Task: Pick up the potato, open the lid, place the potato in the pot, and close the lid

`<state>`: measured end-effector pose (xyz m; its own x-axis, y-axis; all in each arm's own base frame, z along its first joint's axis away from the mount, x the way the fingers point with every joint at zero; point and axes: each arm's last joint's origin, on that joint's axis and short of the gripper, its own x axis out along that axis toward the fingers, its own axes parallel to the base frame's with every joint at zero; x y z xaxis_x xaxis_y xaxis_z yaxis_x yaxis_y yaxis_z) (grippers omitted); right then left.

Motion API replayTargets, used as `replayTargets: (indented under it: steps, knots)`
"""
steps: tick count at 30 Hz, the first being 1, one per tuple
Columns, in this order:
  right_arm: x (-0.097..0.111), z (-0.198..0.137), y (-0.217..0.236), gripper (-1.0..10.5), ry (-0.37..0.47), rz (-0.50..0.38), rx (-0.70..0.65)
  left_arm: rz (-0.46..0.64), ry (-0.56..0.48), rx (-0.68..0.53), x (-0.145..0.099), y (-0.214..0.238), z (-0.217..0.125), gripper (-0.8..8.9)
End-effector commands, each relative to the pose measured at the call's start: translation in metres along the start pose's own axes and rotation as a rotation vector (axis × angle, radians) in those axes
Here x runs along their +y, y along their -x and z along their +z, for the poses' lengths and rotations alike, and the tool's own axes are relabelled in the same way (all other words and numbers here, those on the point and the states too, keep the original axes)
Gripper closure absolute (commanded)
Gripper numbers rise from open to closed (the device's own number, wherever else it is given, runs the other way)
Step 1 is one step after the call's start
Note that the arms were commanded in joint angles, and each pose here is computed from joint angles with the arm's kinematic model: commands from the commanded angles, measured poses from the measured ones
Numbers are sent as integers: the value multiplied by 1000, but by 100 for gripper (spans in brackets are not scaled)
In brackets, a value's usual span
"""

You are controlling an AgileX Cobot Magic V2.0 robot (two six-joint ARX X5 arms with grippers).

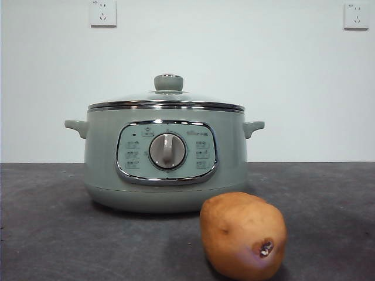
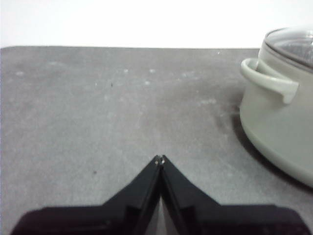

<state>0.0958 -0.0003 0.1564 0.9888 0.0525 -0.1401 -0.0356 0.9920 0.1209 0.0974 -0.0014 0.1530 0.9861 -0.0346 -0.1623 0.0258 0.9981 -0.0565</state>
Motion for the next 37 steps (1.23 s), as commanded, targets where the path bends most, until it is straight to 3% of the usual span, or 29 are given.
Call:
replayTargets:
  steps: [1, 9, 13, 15, 19, 28, 37]
  knots:
    - [1, 6, 1, 950, -73, 5, -36, -3, 0, -13, 0, 0, 1, 817]
    - [4, 30, 10, 935, -90, 23, -109, -10, -1, -58, -1, 5, 17, 802]
    - [6, 43, 16, 688, -86, 38, -147, -27, 8, -91, -2, 10, 29, 489]
    - [8, 49, 18, 584, -84, 55, -161, -28, 19, -104, -3, 11, 34, 407]
    - [11, 60, 24, 447, -97, 109, -182, -40, 47, -128, -4, 15, 46, 400]
    - [16, 82, 36, 436, -135, 175, -121, -121, 95, -143, -8, 22, 77, 399]
    - [23, 112, 40, 437, -186, 235, 183, -282, 121, 105, -15, 16, 113, 401]
